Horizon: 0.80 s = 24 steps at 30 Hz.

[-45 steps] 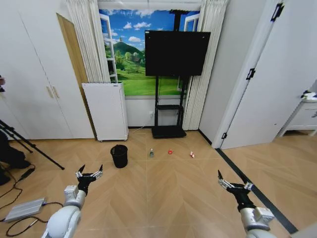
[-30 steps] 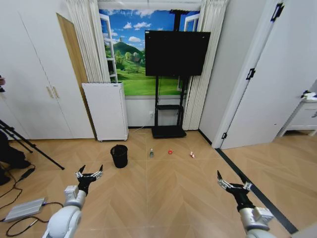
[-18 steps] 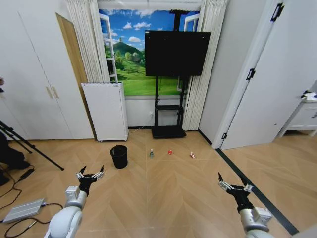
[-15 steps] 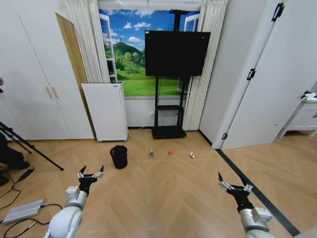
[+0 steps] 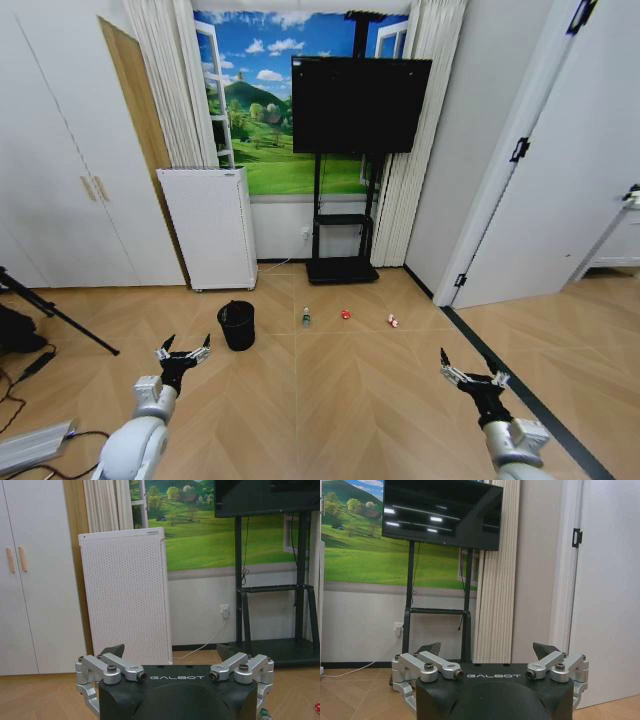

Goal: Pick up the trash bin and place the garbage on the floor into it.

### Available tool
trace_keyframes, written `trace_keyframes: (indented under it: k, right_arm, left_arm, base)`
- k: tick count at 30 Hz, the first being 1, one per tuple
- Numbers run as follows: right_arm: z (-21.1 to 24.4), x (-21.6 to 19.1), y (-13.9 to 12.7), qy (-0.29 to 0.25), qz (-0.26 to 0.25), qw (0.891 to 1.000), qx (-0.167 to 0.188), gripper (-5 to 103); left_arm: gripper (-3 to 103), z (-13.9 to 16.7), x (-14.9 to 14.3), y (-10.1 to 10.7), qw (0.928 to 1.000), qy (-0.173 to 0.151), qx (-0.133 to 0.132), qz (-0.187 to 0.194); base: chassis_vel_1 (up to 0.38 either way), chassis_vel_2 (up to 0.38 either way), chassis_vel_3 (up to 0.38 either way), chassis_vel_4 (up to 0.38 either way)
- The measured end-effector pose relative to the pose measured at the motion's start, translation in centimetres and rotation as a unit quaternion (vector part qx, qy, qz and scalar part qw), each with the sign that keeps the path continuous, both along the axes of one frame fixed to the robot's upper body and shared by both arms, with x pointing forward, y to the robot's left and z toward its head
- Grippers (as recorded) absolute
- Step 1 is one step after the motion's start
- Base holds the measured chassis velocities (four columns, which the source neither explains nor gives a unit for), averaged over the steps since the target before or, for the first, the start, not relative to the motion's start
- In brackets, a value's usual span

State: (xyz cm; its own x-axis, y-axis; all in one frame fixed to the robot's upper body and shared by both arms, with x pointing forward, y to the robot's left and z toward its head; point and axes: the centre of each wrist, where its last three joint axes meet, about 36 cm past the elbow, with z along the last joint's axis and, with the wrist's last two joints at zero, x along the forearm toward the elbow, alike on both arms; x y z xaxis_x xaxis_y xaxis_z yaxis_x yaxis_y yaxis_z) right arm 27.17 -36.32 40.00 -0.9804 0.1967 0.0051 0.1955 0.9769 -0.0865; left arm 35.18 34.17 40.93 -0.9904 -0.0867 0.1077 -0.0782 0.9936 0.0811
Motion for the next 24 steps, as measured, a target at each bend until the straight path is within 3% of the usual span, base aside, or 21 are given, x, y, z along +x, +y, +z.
trace_keyframes:
  k: [24]
  right_arm:
    - [-0.74,0.16,-0.36,0.001,0.011,1.0,-0.009,100]
  left_arm:
    - [100,-0.54,0.06,-0.13,1.0,0.005,0.0,-0.001]
  base:
    - [-0.162,0.154,0.163,-0.166]
